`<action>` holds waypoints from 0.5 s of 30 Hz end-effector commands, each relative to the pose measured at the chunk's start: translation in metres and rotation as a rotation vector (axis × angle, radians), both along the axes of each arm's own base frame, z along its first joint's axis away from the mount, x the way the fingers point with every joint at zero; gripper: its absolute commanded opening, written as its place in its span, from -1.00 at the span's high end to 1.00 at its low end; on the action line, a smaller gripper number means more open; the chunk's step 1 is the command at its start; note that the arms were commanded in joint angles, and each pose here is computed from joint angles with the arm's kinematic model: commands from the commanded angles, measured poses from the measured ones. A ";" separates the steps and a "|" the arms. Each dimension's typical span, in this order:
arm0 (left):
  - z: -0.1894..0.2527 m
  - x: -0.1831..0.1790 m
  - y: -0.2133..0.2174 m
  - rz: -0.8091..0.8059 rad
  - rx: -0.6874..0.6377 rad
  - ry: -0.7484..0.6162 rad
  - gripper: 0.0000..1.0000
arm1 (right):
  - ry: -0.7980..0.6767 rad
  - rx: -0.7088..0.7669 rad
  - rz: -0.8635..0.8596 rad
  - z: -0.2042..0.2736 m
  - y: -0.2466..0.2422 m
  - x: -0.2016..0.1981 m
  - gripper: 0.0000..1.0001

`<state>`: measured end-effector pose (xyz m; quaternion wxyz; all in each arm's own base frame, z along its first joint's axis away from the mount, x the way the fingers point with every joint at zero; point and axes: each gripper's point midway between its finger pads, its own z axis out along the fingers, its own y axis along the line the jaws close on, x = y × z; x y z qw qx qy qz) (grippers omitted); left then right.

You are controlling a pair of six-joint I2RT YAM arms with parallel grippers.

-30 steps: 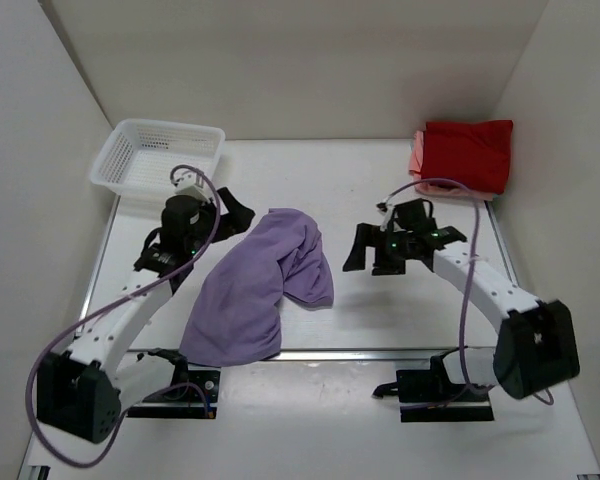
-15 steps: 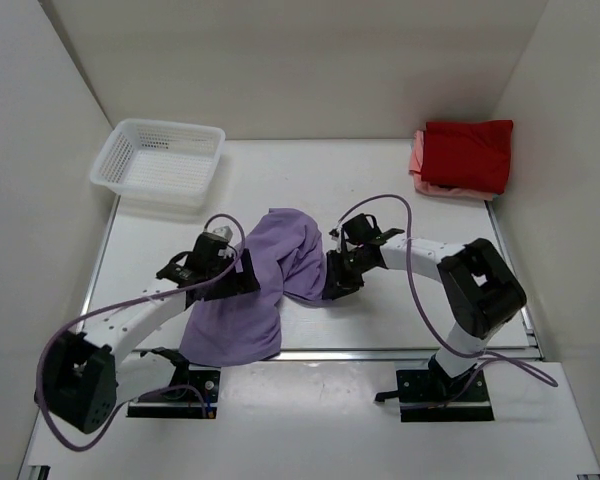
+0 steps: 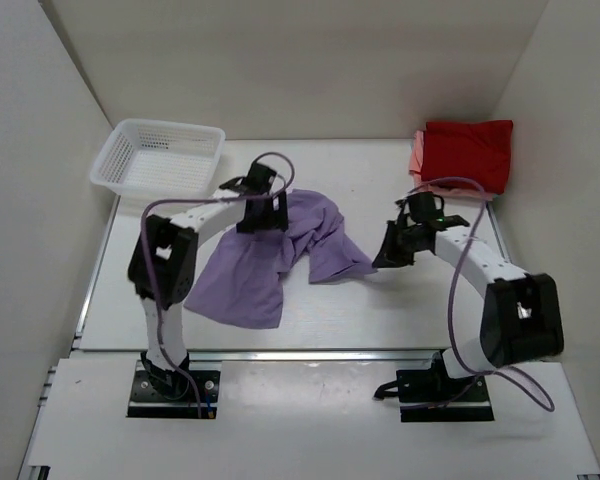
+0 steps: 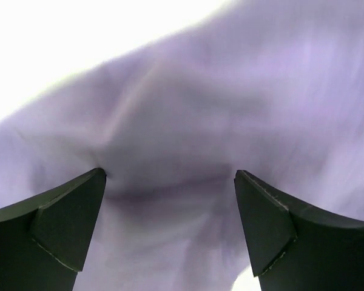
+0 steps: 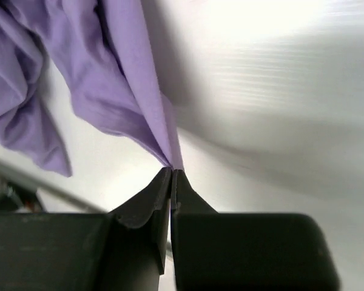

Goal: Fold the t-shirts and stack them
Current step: Flatten out the tshirt

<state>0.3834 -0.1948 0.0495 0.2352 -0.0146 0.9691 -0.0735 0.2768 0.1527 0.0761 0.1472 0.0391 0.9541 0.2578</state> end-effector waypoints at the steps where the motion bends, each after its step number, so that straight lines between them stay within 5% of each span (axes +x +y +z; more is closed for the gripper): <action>1: 0.032 0.069 -0.010 -0.041 0.058 -0.114 -0.97 | 0.023 -0.215 -0.143 -0.002 -0.065 -0.017 1.00; 5: 0.039 0.112 -0.034 -0.056 -0.032 -0.209 -0.98 | 0.049 -0.268 -0.234 -0.010 -0.098 -0.025 1.00; 9: 0.045 0.106 -0.050 -0.263 0.067 -0.359 -0.97 | 0.042 -0.262 -0.231 -0.012 -0.097 -0.018 1.00; 15: 0.032 0.090 -0.011 -0.275 0.219 -0.442 -0.97 | 0.059 -0.438 -0.403 -0.002 -0.162 -0.009 1.00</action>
